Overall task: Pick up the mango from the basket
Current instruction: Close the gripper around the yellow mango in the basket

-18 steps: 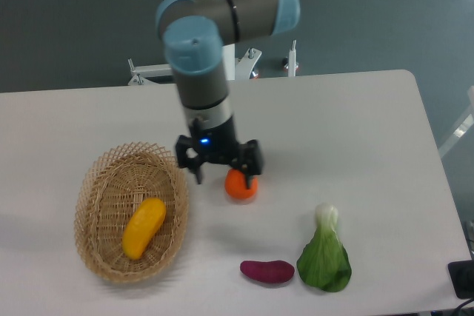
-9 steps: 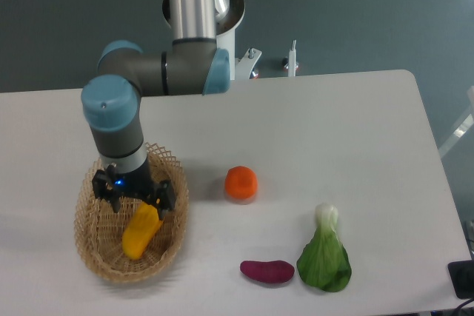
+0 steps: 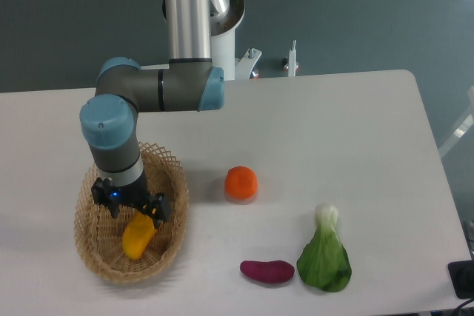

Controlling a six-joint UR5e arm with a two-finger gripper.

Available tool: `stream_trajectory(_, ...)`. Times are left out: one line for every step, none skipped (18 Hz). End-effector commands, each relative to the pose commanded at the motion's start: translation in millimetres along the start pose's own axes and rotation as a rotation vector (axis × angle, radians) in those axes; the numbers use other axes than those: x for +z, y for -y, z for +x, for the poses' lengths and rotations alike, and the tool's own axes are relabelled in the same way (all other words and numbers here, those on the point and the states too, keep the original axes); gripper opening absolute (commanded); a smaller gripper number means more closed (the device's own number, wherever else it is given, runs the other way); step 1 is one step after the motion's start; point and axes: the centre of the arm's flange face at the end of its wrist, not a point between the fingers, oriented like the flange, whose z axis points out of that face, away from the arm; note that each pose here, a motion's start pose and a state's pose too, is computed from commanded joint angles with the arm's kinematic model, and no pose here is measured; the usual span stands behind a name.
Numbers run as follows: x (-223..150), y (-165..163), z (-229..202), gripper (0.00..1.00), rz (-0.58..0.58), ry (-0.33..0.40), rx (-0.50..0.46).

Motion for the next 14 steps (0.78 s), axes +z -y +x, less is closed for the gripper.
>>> stream_trajectory(2.5, -0.9, -0.7, 1.00, -0.004, -0.001, 0.017)
stream_trajectory(3.7, -2.4, -2.2, 1.00, -0.007, -0.002, 0.023)
stream_trajectory(4.1, -2.0, -2.4, 1.00, -0.007, -0.002, 0.025)
stream_trajectory(6.0, -2.2, -2.3, 1.00, -0.010, -0.003, 0.025)
stream_trajectory(8.6, -4.0, -1.6, 1.00, -0.016, -0.005, 0.029)
stream_trajectory(10.0, -4.6, -1.4, 1.00, -0.017, -0.006, 0.029)
stream_trajectory(10.5, -5.4, -2.3, 1.00, -0.020, -0.005, 0.028)
stream_trajectory(10.5, -5.1, -1.2, 1.00, -0.019, -0.007, 0.029)
stream_trajectory(10.5, -5.2, -1.3, 1.00, -0.019, -0.005, 0.028)
stream_trajectory(11.5, -5.5, -2.2, 1.00, -0.021, -0.005, 0.026)
stream_trajectory(11.0, -5.0, -2.6, 0.98, -0.020, -0.003, 0.026)
stream_trajectory(11.1, -5.1, -2.6, 0.90, -0.022, -0.004, 0.019)
stream_trajectory(10.7, -5.6, -2.4, 0.82, -0.022, -0.004, 0.017)
stream_trajectory(10.7, -5.6, -2.4, 0.77, -0.022, -0.004, 0.019)
